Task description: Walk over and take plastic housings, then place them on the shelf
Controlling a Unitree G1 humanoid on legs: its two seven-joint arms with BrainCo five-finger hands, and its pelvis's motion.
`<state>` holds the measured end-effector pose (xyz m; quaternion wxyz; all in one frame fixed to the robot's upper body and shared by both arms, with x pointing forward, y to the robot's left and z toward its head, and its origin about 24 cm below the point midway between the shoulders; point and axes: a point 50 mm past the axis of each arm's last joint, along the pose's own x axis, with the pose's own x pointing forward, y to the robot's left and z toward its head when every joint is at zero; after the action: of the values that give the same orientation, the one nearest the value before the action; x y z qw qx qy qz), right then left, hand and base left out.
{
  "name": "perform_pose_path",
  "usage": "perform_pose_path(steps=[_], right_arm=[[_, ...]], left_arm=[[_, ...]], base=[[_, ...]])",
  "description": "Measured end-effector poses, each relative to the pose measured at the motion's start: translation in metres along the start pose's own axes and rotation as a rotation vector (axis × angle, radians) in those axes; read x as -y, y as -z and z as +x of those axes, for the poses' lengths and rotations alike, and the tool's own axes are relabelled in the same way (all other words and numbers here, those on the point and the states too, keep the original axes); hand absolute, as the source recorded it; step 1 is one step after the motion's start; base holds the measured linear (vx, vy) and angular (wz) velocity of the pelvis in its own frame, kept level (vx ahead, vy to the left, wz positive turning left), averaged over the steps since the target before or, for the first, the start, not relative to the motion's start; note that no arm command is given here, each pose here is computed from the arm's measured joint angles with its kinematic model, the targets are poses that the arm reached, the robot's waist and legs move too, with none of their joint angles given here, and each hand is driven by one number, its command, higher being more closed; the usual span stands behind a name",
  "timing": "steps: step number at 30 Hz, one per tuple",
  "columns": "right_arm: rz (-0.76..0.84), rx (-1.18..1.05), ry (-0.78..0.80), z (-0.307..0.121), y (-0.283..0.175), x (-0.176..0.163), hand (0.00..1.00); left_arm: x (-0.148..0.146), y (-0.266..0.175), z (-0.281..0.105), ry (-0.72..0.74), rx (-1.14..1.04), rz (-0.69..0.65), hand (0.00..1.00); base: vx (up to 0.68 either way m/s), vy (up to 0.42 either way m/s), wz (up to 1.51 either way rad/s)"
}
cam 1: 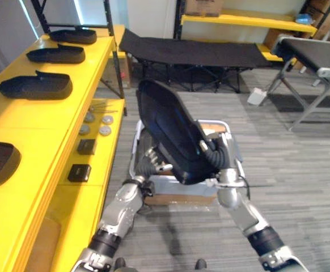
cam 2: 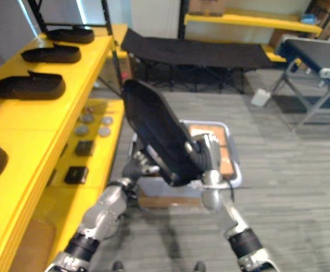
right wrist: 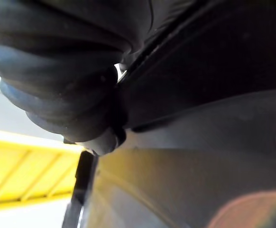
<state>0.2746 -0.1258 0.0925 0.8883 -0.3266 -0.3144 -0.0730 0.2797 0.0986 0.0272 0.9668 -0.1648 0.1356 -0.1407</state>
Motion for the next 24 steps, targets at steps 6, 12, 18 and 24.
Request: perform_pose_path(steps=[6, 12, 18, 24], right_arm=[[0.044, -0.027, -0.018, -0.008, 0.001, -0.003, 1.00], [0.100, -0.025, -0.085, -0.013, -0.009, -0.018, 1.00], [0.159, -0.085, -0.081, -0.019, -0.010, -0.030, 1.00], [0.178, -0.131, -0.071, -0.025, -0.008, -0.040, 1.00]], left_arm=[[0.007, 0.006, -0.001, 0.041, -0.031, -0.145, 0.00], [0.016, 0.014, 0.002, 0.034, -0.034, -0.325, 0.00], [0.012, 0.007, 0.002, -0.027, 0.051, -0.419, 1.00], [0.012, 0.000, 0.003, -0.061, 0.125, -0.449, 1.00]], base=[[0.00, 0.000, 0.00], [0.00, 0.000, 0.00], [0.00, 0.000, 0.00], [0.00, 0.000, 0.00]])
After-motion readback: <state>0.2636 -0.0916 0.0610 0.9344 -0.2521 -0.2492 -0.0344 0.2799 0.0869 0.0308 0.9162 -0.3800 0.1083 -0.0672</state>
